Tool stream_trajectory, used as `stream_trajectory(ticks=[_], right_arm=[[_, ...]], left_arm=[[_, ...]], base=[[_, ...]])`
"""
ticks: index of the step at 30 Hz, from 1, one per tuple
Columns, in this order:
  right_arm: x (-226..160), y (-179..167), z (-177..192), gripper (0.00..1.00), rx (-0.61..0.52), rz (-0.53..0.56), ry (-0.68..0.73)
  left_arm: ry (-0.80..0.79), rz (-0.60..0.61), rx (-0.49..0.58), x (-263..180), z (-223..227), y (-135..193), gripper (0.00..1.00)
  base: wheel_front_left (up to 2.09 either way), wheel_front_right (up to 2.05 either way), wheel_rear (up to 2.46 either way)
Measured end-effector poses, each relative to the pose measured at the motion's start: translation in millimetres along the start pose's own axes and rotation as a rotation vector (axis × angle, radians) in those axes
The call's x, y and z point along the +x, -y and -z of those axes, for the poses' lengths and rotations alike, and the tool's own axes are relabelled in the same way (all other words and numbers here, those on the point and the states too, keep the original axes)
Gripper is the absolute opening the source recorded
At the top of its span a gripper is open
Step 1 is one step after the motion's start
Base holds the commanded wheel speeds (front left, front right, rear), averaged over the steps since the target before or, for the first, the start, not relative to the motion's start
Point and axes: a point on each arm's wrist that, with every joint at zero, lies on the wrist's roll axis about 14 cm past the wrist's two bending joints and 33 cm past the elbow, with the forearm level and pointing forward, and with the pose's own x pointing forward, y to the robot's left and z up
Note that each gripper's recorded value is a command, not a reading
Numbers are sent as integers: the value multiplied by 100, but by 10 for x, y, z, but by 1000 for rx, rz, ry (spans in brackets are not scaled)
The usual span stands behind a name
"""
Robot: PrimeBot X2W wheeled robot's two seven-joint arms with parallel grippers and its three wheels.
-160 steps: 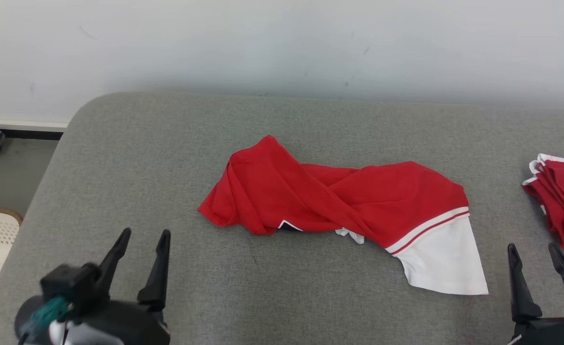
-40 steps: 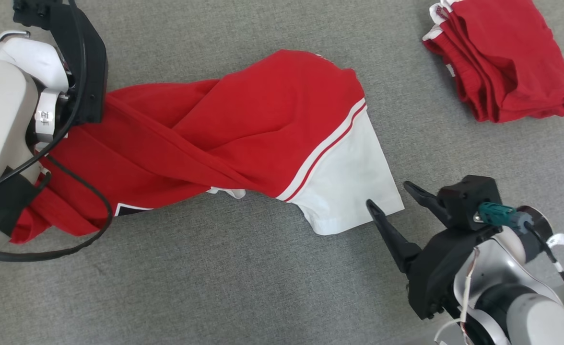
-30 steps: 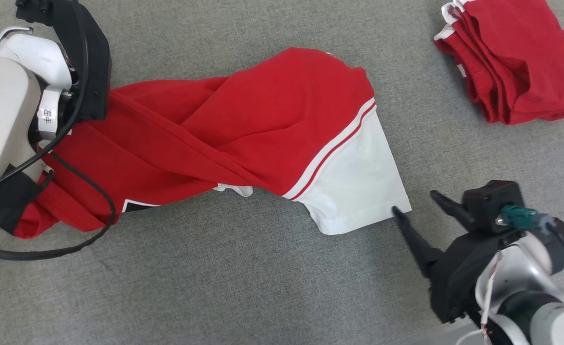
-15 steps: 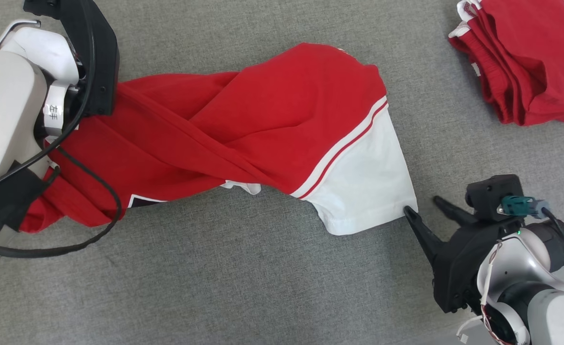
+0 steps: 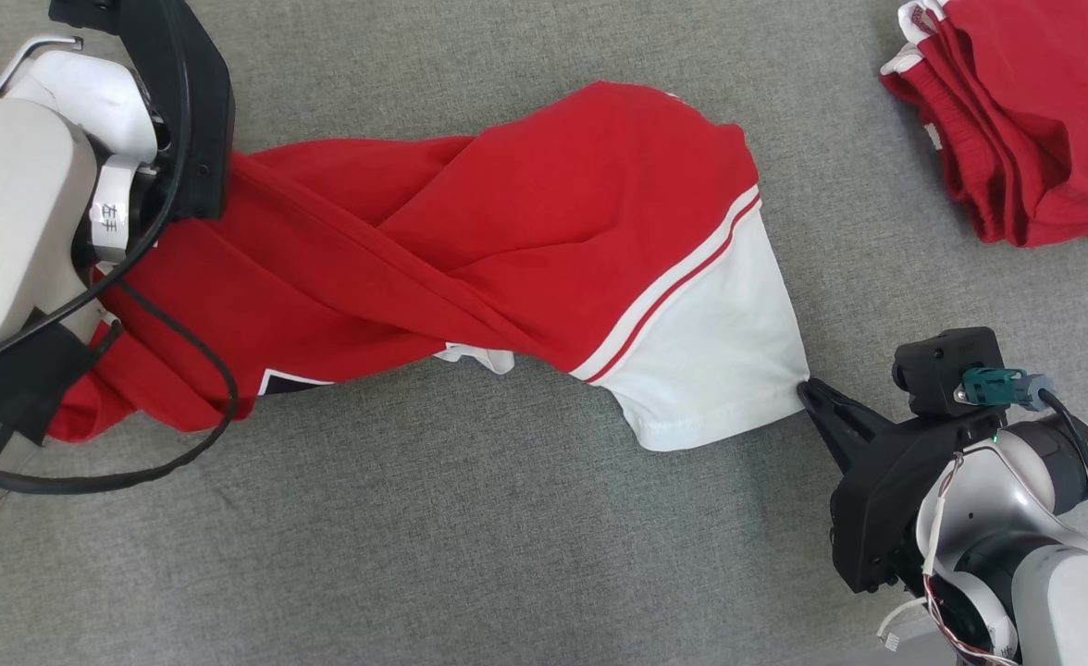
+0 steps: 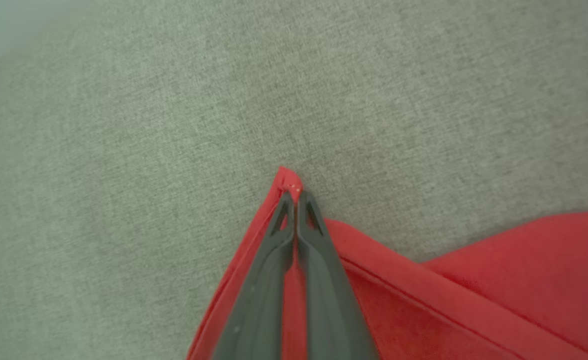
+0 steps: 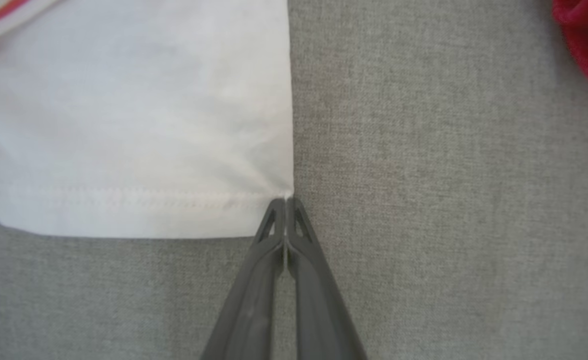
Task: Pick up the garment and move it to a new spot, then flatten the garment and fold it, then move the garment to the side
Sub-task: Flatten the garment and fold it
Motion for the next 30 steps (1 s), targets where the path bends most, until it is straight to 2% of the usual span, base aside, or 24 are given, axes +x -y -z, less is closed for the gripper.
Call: stream_trajectory(ticks=[5, 9, 20, 30], right_arm=[[5, -13, -33, 0, 1, -6, 15], [-25, -22, -234, 0, 9, -16, 98], [-236, -197, -1208, 0, 127, -164, 495], [-752, -271, -2080, 0, 98, -196, 772]], left_arm=[[28, -5, -13, -17, -32, -27, 0], [91, 21, -65, -92, -146, 5, 0], [466, 26, -231, -722, -780, -143, 0], [778, -54, -314, -1534, -1162, -441, 0]], base=[[0, 0, 0], [0, 0, 0], [0, 0, 0], [0, 0, 0]])
